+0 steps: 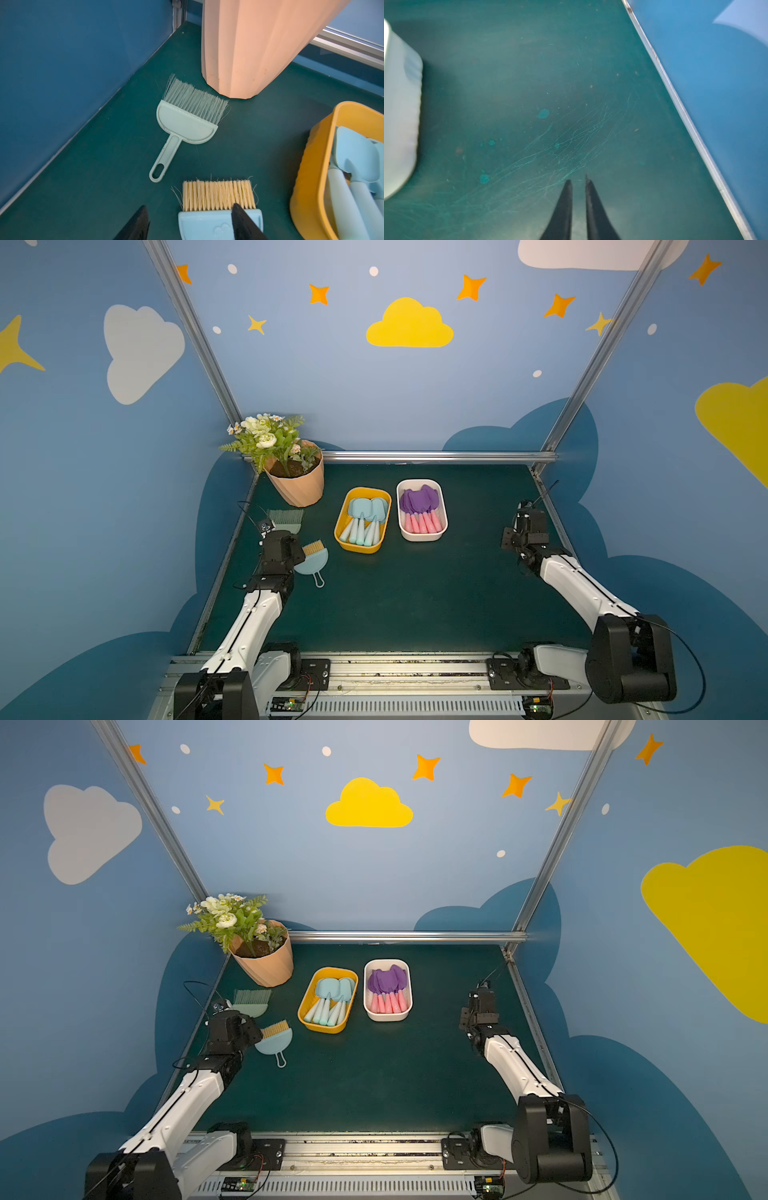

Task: Sort the small shovels by color and place them into the storage box
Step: Reset both arms

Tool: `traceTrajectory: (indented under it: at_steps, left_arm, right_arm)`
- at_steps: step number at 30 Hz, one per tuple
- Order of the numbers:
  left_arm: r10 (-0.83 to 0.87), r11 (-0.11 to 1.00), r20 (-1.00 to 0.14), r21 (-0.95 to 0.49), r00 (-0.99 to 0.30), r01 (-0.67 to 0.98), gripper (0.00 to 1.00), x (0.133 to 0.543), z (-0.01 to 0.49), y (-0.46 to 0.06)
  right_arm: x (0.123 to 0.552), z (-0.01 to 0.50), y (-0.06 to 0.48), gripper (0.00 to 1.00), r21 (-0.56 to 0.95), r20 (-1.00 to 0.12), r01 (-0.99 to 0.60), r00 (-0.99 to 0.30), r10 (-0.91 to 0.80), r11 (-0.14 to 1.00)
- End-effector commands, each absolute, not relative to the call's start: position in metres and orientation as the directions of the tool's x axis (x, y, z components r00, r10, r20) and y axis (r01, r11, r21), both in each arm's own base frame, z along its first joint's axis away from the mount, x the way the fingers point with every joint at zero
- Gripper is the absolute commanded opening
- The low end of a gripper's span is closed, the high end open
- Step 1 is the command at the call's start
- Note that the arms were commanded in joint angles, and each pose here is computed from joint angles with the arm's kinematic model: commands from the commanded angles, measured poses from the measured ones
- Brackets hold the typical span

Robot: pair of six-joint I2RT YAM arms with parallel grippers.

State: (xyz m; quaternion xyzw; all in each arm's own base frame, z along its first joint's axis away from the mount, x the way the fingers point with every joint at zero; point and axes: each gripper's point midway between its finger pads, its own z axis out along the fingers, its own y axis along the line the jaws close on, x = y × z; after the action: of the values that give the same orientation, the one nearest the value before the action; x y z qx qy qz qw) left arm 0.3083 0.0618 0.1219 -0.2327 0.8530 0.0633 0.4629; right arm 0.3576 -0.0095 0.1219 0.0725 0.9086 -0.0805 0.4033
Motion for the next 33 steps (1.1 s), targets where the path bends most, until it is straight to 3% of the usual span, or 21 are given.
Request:
traceTrajectory:
  at_steps: [1,6,13,18,21,22,23,24,28,29,30,33]
  left_arm:
    - [-0.319,0.885,-0.875,-0.136,-0.364,-0.446,0.65,0.319,0.137,0.066]
    - [-0.273,0.920,-0.909,-0.150,-0.316,-0.361,0.70,0.324,0.122,0.055]
    - [-0.299,0.924,-0.911,-0.202,-0.283,-0.325,0.72,0.344,0.107,0.049]
    - [-0.196,0.967,-0.926,-0.129,-0.324,-0.218,0.70,0.362,0.111,0.038]
    - [-0.154,0.971,-0.951,-0.096,-0.267,-0.218,0.71,0.360,0.119,0.042]
    - [-0.142,0.973,-0.955,-0.087,-0.261,-0.212,0.71,0.360,0.117,0.041]
    - [-0.137,0.974,-0.958,-0.084,-0.252,-0.210,0.72,0.361,0.116,0.041]
    - [-0.135,0.974,-0.960,-0.083,-0.246,-0.212,0.72,0.360,0.111,0.042]
    - [-0.138,0.969,-0.976,-0.099,-0.166,-0.225,0.78,0.358,0.110,0.047]
    - [-0.136,0.972,-0.976,-0.098,-0.169,-0.214,0.93,0.359,0.111,0.045]
    - [-0.136,0.975,-0.973,-0.098,-0.185,-0.200,1.00,0.362,0.110,0.043]
    - [-0.099,0.993,-0.945,-0.075,-0.313,-0.090,1.00,0.377,0.090,0.024]
  right_arm:
    - [0.367,0.124,-0.014,0.33,-0.096,-0.800,0.203,-0.599,0.046,0.975]
    - [0.368,0.114,-0.011,0.45,-0.074,-0.862,0.182,-0.507,0.029,0.980]
    - [0.390,0.110,0.002,0.50,-0.084,-0.917,0.116,-0.398,-0.031,0.990]
    - [0.399,0.102,0.002,0.52,-0.089,-0.930,0.121,-0.366,-0.038,0.989]
    - [0.395,0.100,0.005,0.55,-0.077,-0.936,0.098,-0.350,-0.039,0.992]
    - [0.394,0.095,0.005,0.57,-0.075,-0.935,0.093,-0.353,-0.038,0.993]
    - [0.394,0.094,0.004,0.67,-0.072,-0.939,0.094,-0.341,-0.036,0.993]
    - [0.394,0.094,0.004,0.96,-0.067,-0.948,0.092,-0.315,-0.035,0.994]
    - [0.394,0.094,0.003,0.98,-0.063,-0.948,0.095,-0.316,-0.030,0.994]
    - [0.394,0.094,0.003,0.98,-0.062,-0.948,0.093,-0.318,-0.029,0.994]
    - [0.394,0.094,0.003,0.98,-0.062,-0.948,0.094,-0.317,-0.029,0.994]
    - [0.393,0.094,0.003,0.98,-0.063,-0.948,0.093,-0.317,-0.030,0.994]
